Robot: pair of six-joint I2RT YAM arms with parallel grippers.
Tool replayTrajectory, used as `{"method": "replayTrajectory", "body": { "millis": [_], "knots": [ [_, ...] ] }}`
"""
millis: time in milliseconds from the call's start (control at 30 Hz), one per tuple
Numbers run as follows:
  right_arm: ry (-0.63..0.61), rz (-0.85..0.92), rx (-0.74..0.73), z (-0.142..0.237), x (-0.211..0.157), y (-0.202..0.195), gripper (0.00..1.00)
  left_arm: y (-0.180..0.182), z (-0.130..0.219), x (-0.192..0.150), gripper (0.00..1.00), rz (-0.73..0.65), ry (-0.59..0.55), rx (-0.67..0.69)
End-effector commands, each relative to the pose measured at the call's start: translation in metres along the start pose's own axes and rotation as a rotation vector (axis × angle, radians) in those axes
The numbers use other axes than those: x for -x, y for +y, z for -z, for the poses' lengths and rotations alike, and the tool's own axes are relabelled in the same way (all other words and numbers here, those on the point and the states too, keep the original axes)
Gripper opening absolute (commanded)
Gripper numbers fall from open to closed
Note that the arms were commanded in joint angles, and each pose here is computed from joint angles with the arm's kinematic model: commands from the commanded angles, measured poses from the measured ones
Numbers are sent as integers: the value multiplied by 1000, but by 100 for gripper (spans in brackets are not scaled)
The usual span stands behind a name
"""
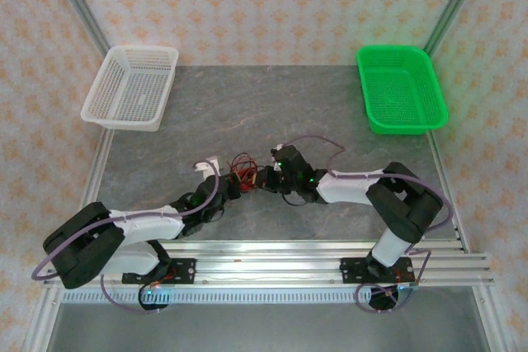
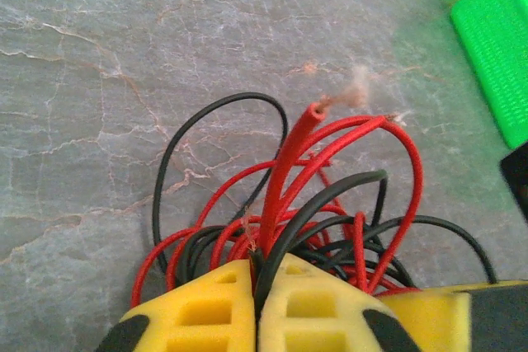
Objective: Untangle the cables
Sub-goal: Untie the cable.
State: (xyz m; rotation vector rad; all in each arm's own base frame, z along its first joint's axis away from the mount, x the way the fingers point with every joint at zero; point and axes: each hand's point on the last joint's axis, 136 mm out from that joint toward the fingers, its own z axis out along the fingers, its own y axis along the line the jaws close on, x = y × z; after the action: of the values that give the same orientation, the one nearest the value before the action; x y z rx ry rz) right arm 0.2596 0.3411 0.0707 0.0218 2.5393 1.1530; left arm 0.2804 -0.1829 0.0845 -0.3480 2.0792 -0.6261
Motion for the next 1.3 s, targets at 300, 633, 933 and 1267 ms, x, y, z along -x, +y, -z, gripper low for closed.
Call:
{"method": "replayTrajectory", "body": {
  "millis": [300, 633, 933, 1267],
  "knots": [
    [-91, 353, 149, 51, 31, 39, 0, -31, 41, 51, 71, -50, -100, -70],
    [-77, 484, 275, 78, 17, 64, 0, -58, 12, 51, 73, -187, -34, -65],
    [-42, 613, 272, 102, 3, 68, 0, -43, -19, 59, 72, -252, -2, -102],
    [-103, 582, 241, 105, 11, 62, 0, -69, -27, 16, 28, -218, 104, -379]
  ]
}}
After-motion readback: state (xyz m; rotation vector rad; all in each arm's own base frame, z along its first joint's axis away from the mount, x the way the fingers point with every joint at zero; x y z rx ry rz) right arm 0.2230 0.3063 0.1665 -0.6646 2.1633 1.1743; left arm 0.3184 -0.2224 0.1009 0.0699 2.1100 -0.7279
